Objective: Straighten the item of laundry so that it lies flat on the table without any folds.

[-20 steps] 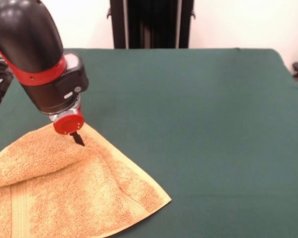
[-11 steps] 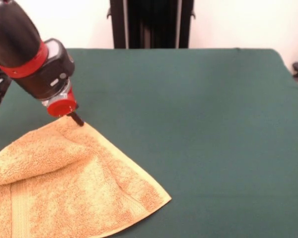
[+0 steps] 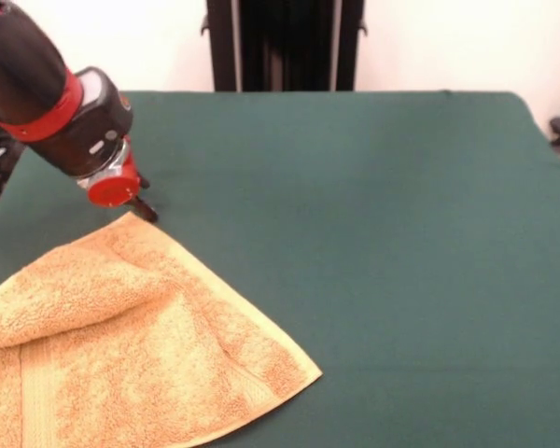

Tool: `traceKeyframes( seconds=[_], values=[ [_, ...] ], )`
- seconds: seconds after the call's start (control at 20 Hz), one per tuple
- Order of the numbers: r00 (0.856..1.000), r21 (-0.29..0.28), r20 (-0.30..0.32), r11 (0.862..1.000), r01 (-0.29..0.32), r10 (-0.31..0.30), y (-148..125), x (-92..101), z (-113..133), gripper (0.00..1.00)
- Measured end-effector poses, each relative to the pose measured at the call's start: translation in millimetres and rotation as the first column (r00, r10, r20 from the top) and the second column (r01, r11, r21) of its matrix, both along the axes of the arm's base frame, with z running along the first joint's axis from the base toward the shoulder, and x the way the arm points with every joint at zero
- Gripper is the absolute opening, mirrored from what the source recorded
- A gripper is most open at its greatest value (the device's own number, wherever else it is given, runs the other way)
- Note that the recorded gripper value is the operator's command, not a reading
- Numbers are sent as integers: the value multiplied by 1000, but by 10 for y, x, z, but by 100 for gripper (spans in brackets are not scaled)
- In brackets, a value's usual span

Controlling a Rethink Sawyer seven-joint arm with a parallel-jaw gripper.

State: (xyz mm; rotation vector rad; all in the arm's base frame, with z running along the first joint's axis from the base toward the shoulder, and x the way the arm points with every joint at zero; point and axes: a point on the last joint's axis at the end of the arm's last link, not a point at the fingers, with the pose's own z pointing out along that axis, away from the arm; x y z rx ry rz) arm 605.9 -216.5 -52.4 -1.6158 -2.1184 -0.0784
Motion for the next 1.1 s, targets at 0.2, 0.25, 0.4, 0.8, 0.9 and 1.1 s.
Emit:
traceKeyframes(
  seconds=[0.2, 0.25, 0.4, 0.8, 0.9, 1.1],
  values=[
    [1000, -30, 5, 999, -25, 25, 73, 39, 72, 100],
    [999, -34, 10, 999, -31, 32, 108, 61, 117, 100],
    [998, -44, 28, 998, -49, 50, 221, 144, 325, 100],
    [989, -92, 120, 993, -76, 87, 339, 469, 1080, 100],
    [983, -114, 154, 990, -79, 96, 327, 580, 1310, 100],
    [976, -137, 189, 987, -79, 104, 254, 725, 1446, 100]
  ],
)
